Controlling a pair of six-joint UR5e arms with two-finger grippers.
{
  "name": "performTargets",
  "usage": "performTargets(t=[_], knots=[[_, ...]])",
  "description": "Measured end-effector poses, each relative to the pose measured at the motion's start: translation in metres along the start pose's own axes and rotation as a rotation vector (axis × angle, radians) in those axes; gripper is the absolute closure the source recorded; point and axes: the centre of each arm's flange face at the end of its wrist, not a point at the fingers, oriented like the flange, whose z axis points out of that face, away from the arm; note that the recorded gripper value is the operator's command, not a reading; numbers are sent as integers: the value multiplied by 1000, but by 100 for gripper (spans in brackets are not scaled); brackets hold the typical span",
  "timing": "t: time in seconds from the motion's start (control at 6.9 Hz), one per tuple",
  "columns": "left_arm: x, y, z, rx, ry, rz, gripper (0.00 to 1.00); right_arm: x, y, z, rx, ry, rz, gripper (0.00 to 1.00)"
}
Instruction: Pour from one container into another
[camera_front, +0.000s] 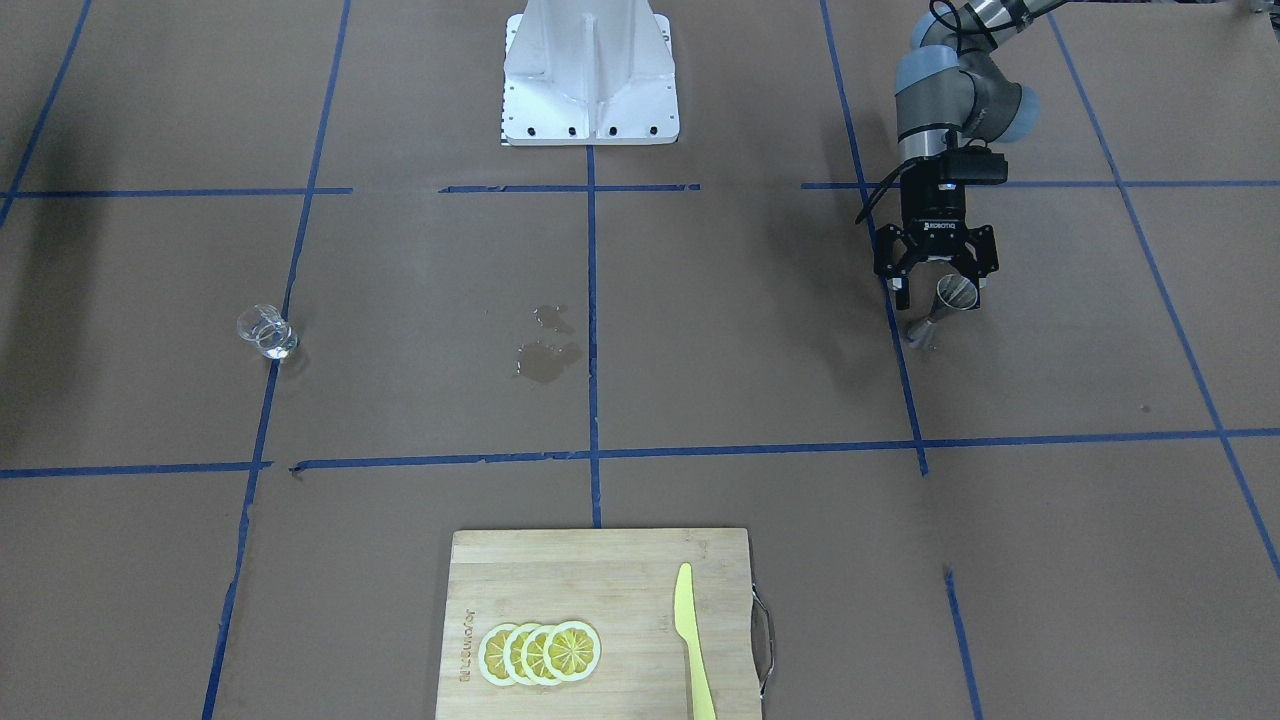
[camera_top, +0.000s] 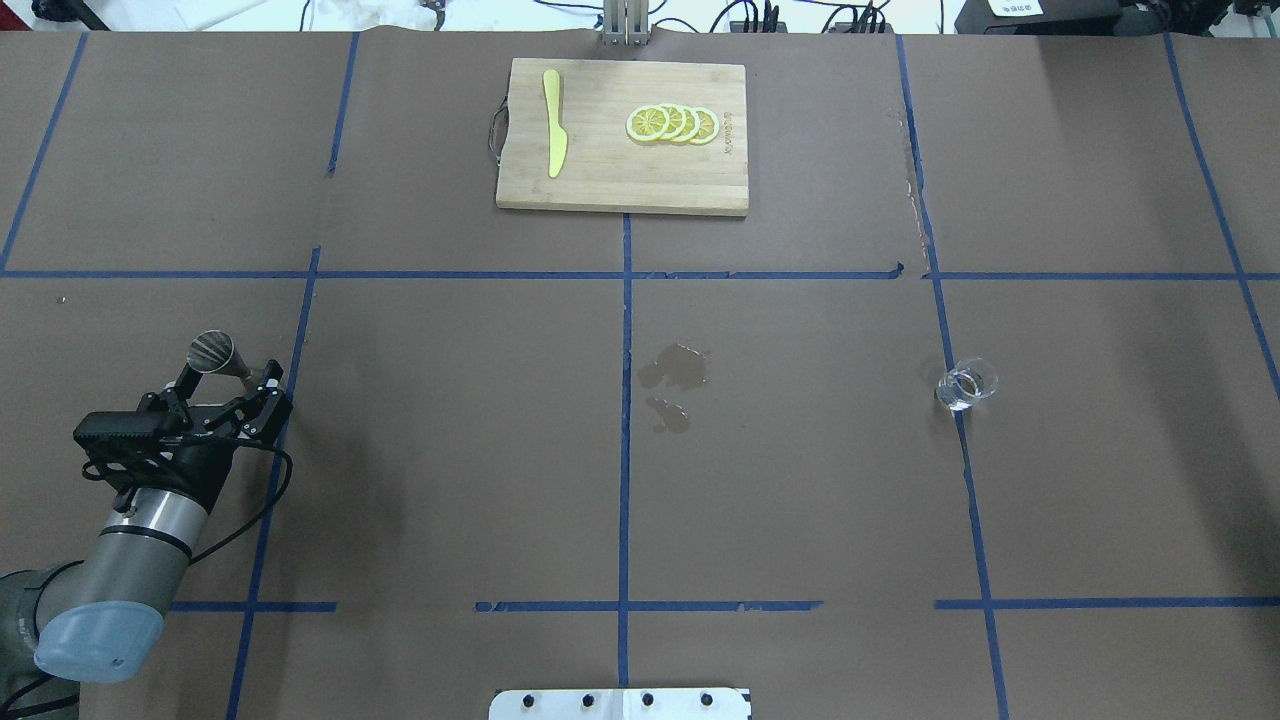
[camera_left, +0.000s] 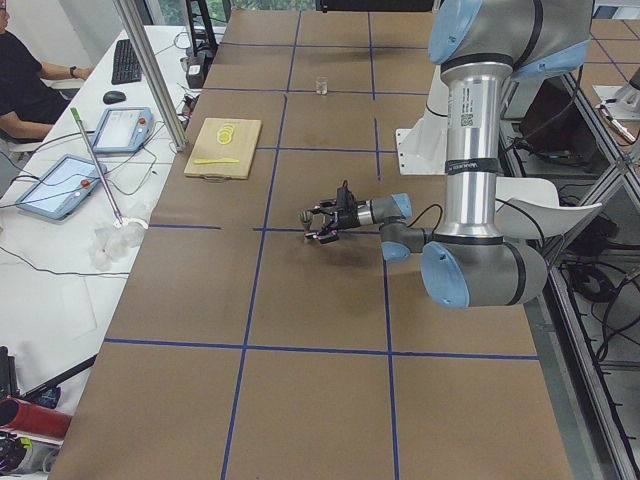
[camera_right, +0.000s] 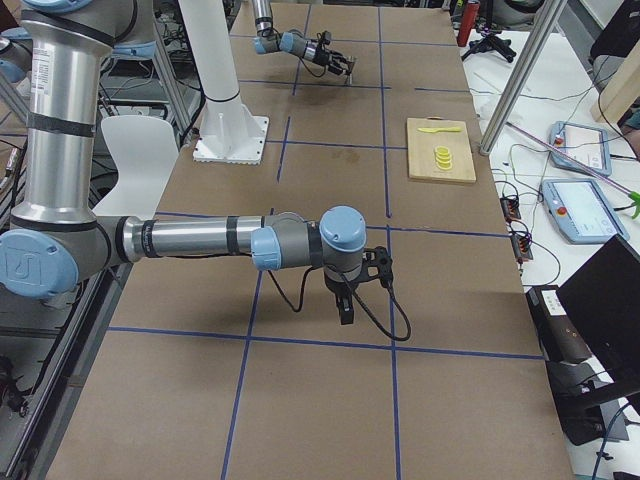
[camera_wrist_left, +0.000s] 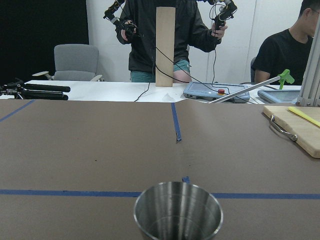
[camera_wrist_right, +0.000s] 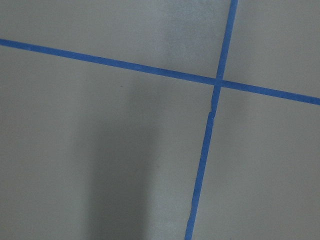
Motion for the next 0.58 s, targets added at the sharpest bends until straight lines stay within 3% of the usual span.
performTargets(t=[0.58], knots=[[11,6,5,5,5,-12,1,-2,-3,-2,30,1,-22,0]])
